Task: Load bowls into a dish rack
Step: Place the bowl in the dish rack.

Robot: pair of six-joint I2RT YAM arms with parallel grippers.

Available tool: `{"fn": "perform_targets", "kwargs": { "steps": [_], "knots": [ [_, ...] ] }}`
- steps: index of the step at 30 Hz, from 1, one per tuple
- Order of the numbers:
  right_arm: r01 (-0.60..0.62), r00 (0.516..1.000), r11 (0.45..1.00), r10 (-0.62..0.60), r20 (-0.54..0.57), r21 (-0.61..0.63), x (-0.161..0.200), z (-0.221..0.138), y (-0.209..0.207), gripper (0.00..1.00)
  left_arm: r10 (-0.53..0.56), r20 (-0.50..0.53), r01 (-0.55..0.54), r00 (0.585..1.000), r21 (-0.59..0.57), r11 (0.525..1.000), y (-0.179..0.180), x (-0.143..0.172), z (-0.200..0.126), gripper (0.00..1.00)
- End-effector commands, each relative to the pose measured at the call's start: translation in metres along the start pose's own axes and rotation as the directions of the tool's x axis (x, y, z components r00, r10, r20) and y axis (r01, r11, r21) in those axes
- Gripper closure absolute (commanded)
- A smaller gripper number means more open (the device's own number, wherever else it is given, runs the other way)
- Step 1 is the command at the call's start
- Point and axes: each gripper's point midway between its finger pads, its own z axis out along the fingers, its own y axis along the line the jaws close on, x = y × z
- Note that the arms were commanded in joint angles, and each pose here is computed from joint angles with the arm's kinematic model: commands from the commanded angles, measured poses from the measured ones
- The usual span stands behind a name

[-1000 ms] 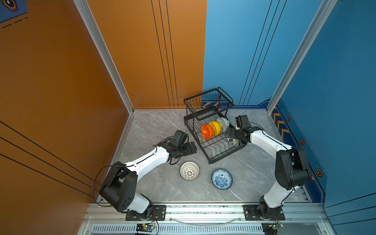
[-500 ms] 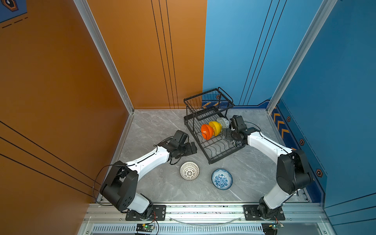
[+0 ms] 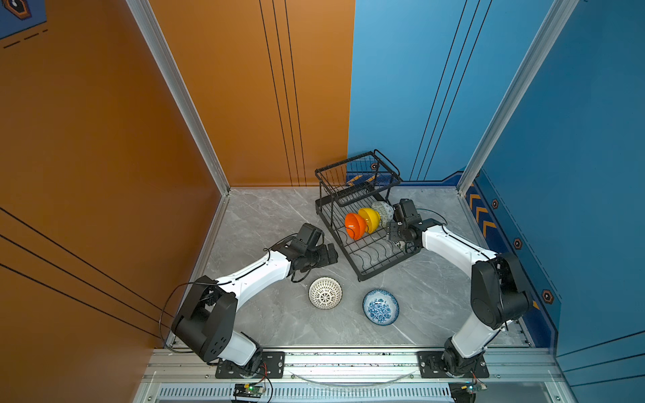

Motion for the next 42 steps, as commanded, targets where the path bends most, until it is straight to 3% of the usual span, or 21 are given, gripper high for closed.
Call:
{"fn": "perform_targets", "kwargs": {
  "steps": [1,14,21,31,42],
  "knots": [
    [0.055,0.998,0.995,-0.054,-0.019,0.077,0.009,0.004,-0.009,0.28,0.010,-0.007,-0.010,1.000,0.012,1.000,-0.003,0.000,0.002,0.02],
    [0.204,0.975,0.935,-0.221,0.029,0.289,0.001,-0.010,-0.017,0.80,0.010,-0.008,-0.010,1.000,0.016,1.000,-0.002,0.001,0.003,0.02],
    [0.289,0.942,0.865,-0.333,0.037,0.411,-0.001,-0.016,-0.017,0.94,0.007,-0.006,-0.007,1.000,0.017,1.000,0.000,0.000,0.002,0.02],
    [0.384,0.900,0.820,-0.435,0.026,0.425,0.007,-0.013,-0.003,0.97,0.004,-0.005,-0.004,1.000,0.021,1.000,0.000,-0.001,0.001,0.02],
    [0.374,0.918,0.842,-0.396,-0.026,0.389,0.011,0.005,-0.012,0.76,0.002,-0.004,-0.002,1.000,0.022,1.000,0.000,-0.002,0.001,0.02]
  ]
}}
